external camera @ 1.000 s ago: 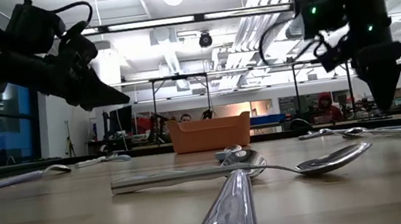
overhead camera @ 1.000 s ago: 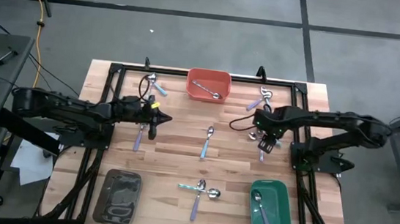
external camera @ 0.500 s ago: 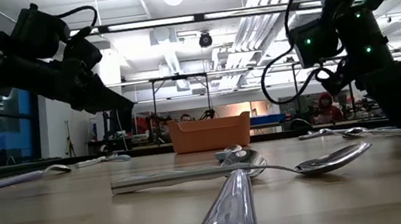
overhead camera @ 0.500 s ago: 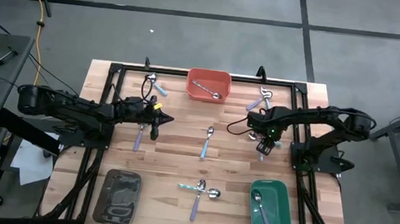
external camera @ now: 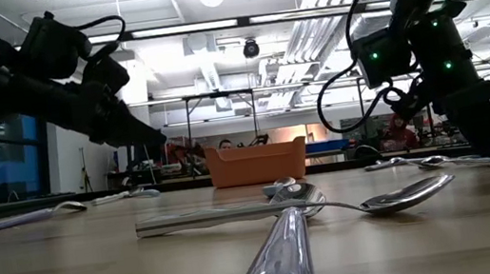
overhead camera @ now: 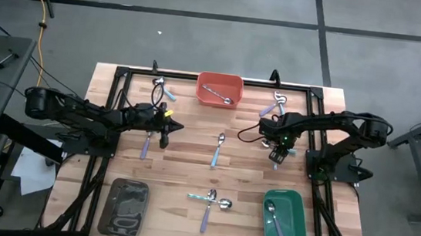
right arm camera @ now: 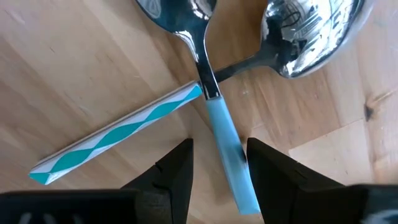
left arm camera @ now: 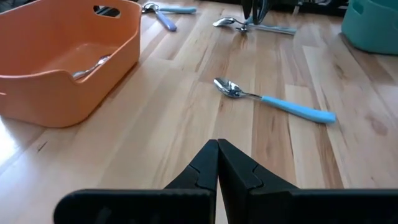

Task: Sort silverware by color (type)
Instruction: Put the right blue spoon into the black bin

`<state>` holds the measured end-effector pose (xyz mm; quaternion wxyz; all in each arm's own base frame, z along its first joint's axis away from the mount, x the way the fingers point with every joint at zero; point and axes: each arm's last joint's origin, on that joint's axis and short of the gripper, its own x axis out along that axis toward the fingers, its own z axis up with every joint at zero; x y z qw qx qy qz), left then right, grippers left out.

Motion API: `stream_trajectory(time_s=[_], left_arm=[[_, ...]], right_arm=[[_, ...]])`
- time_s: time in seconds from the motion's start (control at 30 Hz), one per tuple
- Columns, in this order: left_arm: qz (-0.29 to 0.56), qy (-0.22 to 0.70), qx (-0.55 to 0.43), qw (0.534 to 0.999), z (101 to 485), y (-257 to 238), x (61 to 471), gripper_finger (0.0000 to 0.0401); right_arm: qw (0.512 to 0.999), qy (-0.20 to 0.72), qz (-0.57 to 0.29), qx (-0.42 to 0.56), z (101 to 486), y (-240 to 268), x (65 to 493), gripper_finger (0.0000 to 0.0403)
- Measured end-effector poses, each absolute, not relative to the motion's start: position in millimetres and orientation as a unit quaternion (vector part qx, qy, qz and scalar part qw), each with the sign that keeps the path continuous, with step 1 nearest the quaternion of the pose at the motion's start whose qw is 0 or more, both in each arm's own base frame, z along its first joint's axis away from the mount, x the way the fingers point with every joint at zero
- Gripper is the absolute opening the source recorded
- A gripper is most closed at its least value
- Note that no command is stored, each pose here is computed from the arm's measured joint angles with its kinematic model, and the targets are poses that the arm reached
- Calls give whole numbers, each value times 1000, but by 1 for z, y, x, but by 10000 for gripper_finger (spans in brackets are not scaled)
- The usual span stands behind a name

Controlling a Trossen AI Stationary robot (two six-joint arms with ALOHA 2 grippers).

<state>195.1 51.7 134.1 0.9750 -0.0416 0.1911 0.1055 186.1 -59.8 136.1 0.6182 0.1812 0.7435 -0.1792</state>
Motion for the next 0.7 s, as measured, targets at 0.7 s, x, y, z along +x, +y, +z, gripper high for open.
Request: stream_trajectory(time_s=[0.7], left_arm=[[91,174,-29,980,137,51,197,0]], right_arm=[[612,736,-201,207,136,-73,181,29]])
